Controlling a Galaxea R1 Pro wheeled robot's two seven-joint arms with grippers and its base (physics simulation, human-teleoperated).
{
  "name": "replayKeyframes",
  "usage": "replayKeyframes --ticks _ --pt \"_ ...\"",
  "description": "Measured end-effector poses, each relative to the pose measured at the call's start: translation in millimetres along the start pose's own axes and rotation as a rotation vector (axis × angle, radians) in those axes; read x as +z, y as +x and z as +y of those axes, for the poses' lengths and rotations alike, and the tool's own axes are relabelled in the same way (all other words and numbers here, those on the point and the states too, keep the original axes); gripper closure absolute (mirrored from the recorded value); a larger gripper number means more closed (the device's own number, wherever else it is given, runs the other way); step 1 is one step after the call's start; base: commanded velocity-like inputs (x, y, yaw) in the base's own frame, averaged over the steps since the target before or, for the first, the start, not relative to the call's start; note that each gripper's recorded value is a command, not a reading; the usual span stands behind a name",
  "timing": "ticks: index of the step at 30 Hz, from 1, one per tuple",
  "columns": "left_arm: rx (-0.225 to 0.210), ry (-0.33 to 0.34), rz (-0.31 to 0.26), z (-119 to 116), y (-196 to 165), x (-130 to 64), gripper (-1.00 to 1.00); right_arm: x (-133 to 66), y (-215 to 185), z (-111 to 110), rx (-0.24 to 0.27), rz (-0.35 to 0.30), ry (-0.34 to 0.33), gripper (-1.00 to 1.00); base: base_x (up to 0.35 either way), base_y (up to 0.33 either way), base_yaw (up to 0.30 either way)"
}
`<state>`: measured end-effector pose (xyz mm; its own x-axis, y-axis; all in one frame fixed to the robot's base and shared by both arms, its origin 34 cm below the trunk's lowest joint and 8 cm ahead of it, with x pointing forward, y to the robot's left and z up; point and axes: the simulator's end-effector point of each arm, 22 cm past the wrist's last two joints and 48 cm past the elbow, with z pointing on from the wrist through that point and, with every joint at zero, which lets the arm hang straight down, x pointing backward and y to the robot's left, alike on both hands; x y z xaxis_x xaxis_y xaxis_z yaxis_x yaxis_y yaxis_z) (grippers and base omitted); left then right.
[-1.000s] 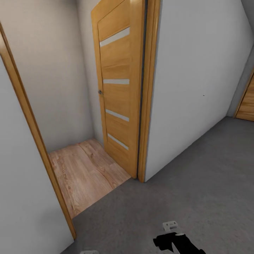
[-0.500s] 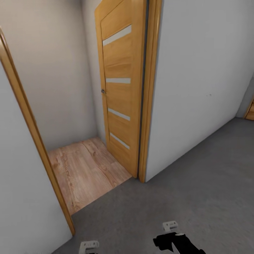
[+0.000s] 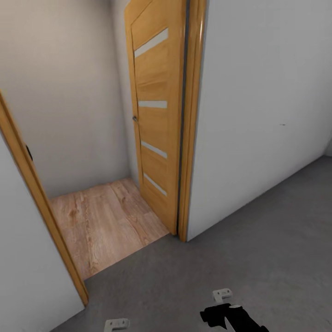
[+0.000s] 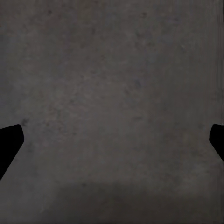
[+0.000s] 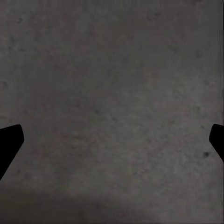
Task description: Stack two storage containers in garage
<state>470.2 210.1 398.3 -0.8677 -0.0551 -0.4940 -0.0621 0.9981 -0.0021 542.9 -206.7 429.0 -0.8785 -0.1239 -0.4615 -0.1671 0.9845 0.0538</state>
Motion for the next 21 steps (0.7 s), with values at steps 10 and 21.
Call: replayKeyframes --ticks 10,21 --pt "-0.007 0.004 0.003 -3.8 2.4 0.9 -1.0 2.2 4.6 0.7 0.0 0.012 0.0 -1.0 0.118 -0.194 0.235" --pt "-0.015 0.013 -0.035 -11.4 -3.3 1.7 -1.0 5.0 9.2 1.8 0.001 0.021 -0.002 -1.0 0.08 -0.145 0.235"
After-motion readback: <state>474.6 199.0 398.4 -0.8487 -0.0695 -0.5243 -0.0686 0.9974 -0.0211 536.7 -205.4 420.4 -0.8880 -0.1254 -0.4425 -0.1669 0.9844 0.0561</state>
